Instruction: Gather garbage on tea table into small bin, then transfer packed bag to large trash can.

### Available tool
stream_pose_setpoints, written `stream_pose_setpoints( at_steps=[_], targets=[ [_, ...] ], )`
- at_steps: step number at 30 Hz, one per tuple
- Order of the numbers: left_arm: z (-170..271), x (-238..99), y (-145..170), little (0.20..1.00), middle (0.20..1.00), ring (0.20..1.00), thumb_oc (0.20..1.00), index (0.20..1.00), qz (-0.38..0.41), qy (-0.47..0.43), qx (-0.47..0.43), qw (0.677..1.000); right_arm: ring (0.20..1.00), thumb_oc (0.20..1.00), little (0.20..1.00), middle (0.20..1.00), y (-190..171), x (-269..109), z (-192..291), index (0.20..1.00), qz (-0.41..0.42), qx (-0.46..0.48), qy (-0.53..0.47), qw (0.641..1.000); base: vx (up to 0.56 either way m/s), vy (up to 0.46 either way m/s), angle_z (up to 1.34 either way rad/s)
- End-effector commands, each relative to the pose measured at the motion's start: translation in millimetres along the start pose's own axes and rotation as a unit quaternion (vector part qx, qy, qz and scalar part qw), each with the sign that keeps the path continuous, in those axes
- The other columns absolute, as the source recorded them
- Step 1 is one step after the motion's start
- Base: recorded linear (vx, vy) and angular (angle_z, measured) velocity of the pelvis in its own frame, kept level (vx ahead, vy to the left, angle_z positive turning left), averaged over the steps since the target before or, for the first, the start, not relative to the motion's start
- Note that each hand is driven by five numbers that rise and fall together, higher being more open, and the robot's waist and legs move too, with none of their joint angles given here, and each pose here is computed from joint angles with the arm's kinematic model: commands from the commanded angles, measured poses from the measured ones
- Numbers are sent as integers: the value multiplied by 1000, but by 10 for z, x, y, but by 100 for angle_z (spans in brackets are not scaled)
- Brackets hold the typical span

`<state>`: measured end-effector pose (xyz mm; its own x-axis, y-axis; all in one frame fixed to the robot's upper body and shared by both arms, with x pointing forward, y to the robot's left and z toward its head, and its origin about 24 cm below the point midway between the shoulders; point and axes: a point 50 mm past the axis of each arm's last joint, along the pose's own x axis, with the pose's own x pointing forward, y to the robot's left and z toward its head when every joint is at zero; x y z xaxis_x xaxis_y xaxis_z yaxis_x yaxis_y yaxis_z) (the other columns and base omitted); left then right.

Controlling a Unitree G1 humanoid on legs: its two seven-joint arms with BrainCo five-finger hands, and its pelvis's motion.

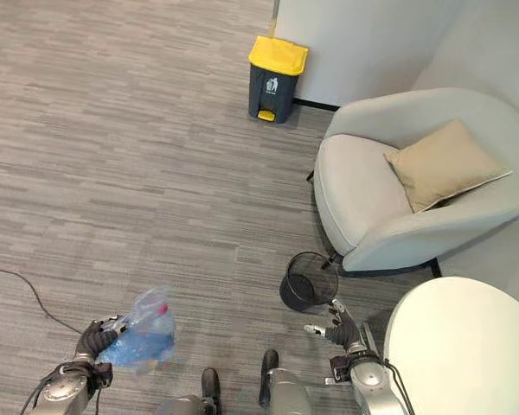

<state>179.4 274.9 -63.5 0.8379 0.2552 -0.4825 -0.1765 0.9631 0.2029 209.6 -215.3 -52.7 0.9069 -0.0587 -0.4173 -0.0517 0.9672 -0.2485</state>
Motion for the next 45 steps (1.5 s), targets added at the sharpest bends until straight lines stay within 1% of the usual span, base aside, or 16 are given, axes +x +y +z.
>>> stream_pose_setpoints(
  at_steps=[1, 9, 13, 19, 26, 30, 34, 40, 45],
  targets=[
    [269, 24, 79, 200, 200, 200, 200, 200, 9, -67, 7, 998, 1000, 1000, 1000, 1000, -154, 51, 179, 1000, -20, 1, -41, 999, 379, -58, 36],
    [151, -27, -31, 200, 200, 200, 200, 200, -9, -51, 6, 999, 1000, 1000, 1000, 1000, -162, -47, 47, 1000, -15, 0, -25, 1000, 438, -189, 57],
    [182, -4, -80, 200, 200, 200, 200, 200, -16, -56, -4, 998, 1000, 1000, 1000, 1000, -302, -88, -16, 1000, -37, -13, -12, 999, 323, -228, -14],
    [184, -19, -91, 200, 200, 200, 200, 200, -22, -57, 0, 998, 1000, 1000, 1000, 1000, -340, -55, 16, 1000, -41, -15, -15, 999, 243, -29, -26],
    [196, -20, -80, 200, 200, 200, 200, 200, -22, -59, 1, 998, 1000, 1000, 1000, 1000, -304, -57, -59, 1000, -47, -8, 1, 999, 263, 70, -35],
    [172, -57, -70, 200, 200, 200, 200, 200, -26, -57, 8, 998, 1000, 1000, 1000, 1000, -256, -55, -34, 1000, -34, -11, -5, 999, 364, 212, -66],
    [257, -33, 14, 200, 200, 200, 200, 200, -14, -70, 6, 997, 1000, 1000, 1000, 1000, -141, 53, 143, 1000, -11, -5, -32, 999, 349, 277, -79],
    [297, -27, 97, 200, 200, 200, 200, 200, 10, -78, -1, 997, 1000, 1000, 1000, 1000, -52, 110, 249, 1000, 5, -2, -49, 999, 174, 112, -30],
    [255, -18, 60, 200, 200, 200, 200, 200, 7, -71, -13, 997, 1000, 1000, 1000, 1000, -85, 111, 228, 1000, 4, -9, -41, 999, 308, 7, -28]
  ],
)
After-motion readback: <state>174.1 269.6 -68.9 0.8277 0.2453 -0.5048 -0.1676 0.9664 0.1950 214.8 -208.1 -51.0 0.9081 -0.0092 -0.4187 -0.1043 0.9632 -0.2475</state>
